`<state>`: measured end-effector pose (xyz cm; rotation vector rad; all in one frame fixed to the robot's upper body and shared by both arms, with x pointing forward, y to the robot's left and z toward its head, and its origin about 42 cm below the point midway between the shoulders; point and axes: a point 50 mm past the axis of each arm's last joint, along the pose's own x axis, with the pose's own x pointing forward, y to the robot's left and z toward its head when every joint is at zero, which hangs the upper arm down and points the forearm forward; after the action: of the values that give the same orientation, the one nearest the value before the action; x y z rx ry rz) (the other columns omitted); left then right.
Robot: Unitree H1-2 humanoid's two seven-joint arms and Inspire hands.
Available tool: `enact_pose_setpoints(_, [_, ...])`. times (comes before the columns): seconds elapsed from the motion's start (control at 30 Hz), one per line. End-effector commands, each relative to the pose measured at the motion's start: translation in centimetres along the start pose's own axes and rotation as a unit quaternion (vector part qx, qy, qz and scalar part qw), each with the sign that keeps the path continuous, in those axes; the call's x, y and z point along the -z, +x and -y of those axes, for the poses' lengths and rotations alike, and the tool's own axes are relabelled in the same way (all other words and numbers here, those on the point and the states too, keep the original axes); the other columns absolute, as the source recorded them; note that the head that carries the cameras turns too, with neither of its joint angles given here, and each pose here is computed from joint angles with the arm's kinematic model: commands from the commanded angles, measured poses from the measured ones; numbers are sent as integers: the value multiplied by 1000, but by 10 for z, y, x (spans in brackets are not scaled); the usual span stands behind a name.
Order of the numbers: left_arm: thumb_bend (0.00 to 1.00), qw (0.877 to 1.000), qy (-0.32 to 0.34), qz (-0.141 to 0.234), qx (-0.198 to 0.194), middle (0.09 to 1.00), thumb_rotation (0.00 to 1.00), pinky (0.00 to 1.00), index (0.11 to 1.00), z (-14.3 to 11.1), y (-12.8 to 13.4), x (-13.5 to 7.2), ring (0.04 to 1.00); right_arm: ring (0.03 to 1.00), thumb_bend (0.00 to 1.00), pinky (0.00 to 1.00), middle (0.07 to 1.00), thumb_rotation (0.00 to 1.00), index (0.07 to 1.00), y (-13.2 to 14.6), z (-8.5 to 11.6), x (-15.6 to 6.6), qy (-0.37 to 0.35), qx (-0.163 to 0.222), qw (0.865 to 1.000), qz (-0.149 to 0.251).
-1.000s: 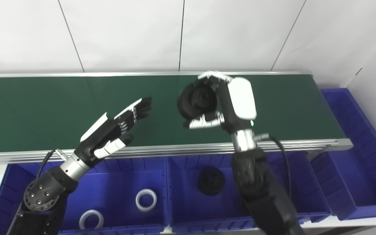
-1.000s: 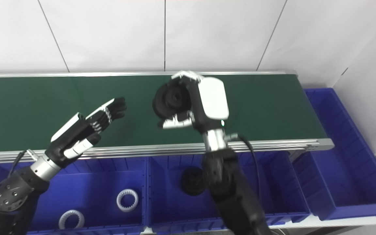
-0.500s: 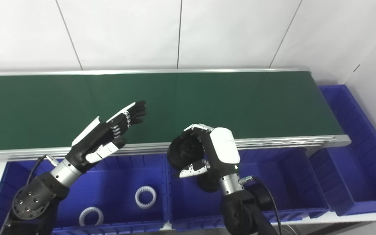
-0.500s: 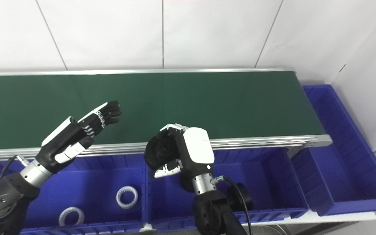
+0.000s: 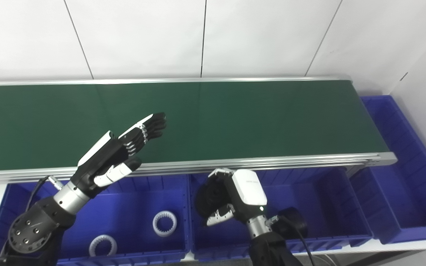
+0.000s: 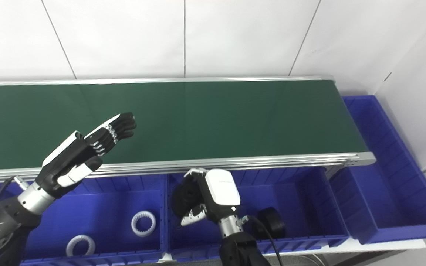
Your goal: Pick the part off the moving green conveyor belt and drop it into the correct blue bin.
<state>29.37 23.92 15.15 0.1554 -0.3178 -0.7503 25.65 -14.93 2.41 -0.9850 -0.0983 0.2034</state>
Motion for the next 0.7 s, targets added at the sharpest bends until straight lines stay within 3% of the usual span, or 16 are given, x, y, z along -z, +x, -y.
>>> enact_pose_setpoints(0.0, [378,1000,7,21,-5,967,757,946,948,-7,-2,-13,965,468,502,401,505,0,505,9,13,-1,-6,19,999,27])
enact_pose_setpoints(0.13, [374,1000,4,23,-8,967,752,945,947,-7,-4,-15,964,470,501,389,509,0,516,8,15,10,-22,-2,1000,7])
enact_pose_setpoints(0.17, [369,1000,2,23,-8,969,746,949,948,-6,-4,-15,967,526,520,465,483,0,511,8,15,11,-22,-8,1000,1])
enact_pose_setpoints(0.2, [358,1000,1,24,-8,972,741,948,950,-6,-4,-15,969,570,523,513,578,79,501,7,15,12,-22,-18,1000,-5])
enact_pose_setpoints(0.23, [354,1000,0,24,-8,973,739,947,950,-5,-4,-15,969,582,523,524,612,106,498,7,15,13,-22,-24,999,-8])
enact_pose_setpoints(0.27, [355,1000,0,24,-8,974,738,945,951,-5,-5,-15,969,610,636,551,648,117,567,7,15,12,-18,-30,999,-8])
enact_pose_setpoints(0.33, [357,1000,4,24,-7,975,739,944,952,-4,-6,-15,969,636,755,575,673,117,641,6,16,10,-10,-39,999,-7])
enact_pose_setpoints(0.4, [357,1000,5,22,-7,977,754,947,956,-4,-7,-15,971,688,816,623,714,144,700,5,17,8,-5,-44,999,-6])
enact_pose_setpoints(0.67, [378,1000,9,8,-9,974,739,958,952,-5,-14,-15,971,764,797,670,785,154,732,0,20,-1,-10,-49,999,0])
